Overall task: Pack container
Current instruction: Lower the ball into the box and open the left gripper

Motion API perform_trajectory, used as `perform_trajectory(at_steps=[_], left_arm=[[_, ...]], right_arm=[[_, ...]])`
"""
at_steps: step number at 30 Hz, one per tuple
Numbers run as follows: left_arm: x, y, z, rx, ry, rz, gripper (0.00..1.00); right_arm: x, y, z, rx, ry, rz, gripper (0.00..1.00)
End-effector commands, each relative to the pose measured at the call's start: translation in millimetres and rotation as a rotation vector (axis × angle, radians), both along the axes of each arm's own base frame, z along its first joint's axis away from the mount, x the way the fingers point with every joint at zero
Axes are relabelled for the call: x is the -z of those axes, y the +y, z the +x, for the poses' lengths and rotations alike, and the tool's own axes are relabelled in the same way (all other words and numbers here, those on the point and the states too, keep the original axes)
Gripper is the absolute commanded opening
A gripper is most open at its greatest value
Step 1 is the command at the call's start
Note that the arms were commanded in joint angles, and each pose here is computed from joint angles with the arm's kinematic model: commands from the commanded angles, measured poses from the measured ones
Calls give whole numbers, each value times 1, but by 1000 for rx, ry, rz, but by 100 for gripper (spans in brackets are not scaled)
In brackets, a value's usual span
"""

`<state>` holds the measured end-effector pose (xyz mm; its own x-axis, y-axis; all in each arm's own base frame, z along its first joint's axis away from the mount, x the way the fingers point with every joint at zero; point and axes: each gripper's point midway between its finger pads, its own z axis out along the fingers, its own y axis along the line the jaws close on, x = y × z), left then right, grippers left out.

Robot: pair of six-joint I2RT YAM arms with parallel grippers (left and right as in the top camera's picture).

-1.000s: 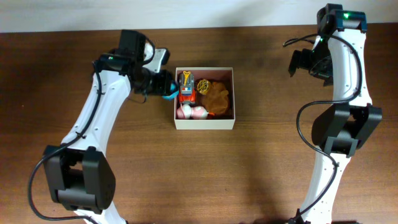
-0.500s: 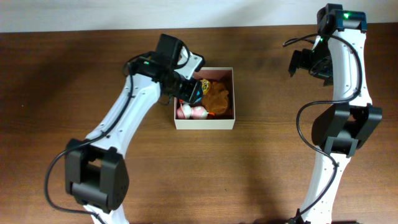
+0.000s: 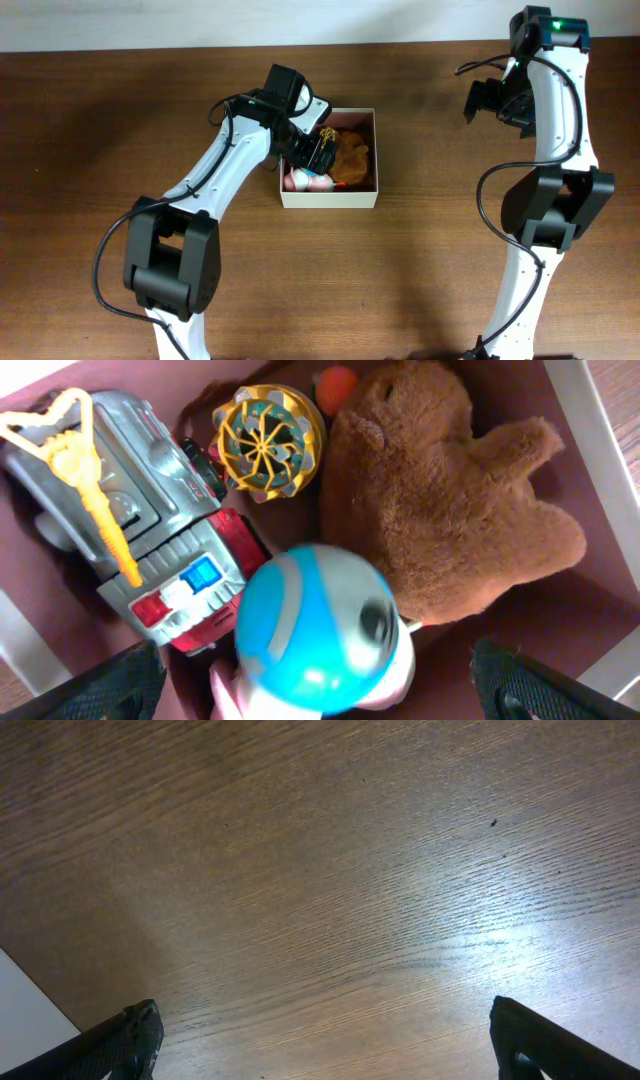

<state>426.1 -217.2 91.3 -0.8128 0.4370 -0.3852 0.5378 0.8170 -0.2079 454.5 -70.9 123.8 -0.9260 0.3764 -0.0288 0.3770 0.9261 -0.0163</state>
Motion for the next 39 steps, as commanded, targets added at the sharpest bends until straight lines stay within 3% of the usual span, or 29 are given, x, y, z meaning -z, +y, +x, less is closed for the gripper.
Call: perform_trajectory(at_steps=[1, 9, 10, 14, 17, 19, 30, 39], left_arm=[[-6, -1, 6, -14, -17, -10, 100], [-18, -12, 3, -6, 1, -82, 100], [-19, -13, 3, -9, 0, -84, 96], [-21, -13, 3, -9, -5, -86, 45], [-21, -12, 4, -9, -6, -84, 25], [-20, -11, 4, -12, -6, -76, 20], [-6, -2, 2, -32, 14, -17, 20], [50, -22, -3, -12, 101, 9, 20]], right_arm=[[2, -1, -1, 11, 7, -11, 99], [2, -1, 0, 11, 7, -11, 99], [2, -1, -1, 11, 7, -11, 99], [2, -1, 0, 11, 7, -11, 99], [2, -1, -1, 11, 7, -11, 99], [2, -1, 0, 11, 7, -11, 99], [2, -1, 0, 11, 7, -11, 99], [2, -1, -1, 11, 7, -11, 98]])
